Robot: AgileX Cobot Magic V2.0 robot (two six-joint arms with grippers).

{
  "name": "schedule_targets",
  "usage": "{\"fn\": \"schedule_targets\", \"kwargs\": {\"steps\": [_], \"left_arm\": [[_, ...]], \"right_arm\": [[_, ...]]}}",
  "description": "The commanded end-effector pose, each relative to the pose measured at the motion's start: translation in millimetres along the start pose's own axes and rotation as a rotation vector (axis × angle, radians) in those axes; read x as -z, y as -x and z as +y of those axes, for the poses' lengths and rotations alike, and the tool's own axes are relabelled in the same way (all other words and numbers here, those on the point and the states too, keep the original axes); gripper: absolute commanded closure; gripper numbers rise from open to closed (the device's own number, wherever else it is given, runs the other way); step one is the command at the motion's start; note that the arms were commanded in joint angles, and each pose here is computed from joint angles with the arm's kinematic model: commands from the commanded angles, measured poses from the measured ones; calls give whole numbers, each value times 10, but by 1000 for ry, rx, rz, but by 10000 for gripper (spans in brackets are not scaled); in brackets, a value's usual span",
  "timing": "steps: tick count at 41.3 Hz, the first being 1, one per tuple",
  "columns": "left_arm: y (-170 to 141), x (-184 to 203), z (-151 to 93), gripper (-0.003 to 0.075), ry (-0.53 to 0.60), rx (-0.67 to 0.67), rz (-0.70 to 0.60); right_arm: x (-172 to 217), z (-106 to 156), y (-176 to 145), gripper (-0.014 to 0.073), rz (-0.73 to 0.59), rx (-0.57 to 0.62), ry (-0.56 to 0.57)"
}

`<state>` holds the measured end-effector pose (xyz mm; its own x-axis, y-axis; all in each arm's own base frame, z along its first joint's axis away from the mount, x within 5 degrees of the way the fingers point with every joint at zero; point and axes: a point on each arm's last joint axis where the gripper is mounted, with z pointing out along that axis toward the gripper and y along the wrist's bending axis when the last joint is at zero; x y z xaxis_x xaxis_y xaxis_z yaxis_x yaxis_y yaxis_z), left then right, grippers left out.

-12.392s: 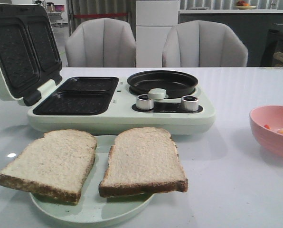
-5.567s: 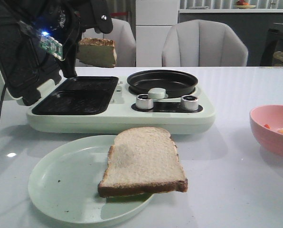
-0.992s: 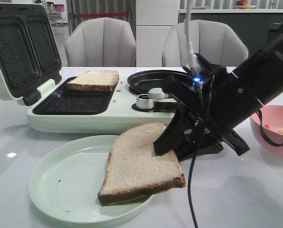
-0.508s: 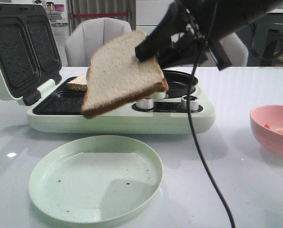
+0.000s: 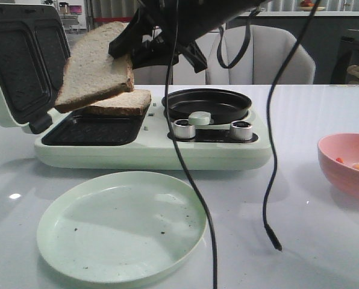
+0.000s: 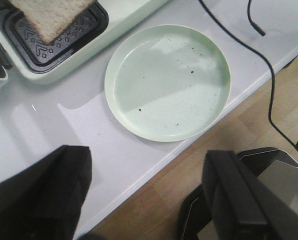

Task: Make breakfast with bread and shrimp
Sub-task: 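Carry the bread with the right gripper onto the first slice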

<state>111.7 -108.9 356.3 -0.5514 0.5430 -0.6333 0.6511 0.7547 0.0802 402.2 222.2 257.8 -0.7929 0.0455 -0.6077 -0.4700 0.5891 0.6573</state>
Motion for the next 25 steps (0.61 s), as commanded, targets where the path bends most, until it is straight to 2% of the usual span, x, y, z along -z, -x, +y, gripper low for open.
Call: {"fn": "schedule_targets", "kwargs": {"steps": [1, 4, 9, 19, 25], "left_arm": [[92, 96, 7, 211, -2, -8, -95], [92, 96, 7, 211, -2, -8, -95], [92, 96, 7, 211, -2, -8, -95], [91, 96, 7, 211, -1, -8, -93], [91, 96, 7, 211, -1, -8, -93]], "right_arm": [[52, 166, 220, 534, -84, 0, 62], [-62, 98, 203, 507, -81, -23, 61], [-245, 10, 153, 410, -72, -44, 51], [-279, -44, 155, 56, -76, -42, 33], [-202, -56, 208, 39, -74, 2, 17]]}}
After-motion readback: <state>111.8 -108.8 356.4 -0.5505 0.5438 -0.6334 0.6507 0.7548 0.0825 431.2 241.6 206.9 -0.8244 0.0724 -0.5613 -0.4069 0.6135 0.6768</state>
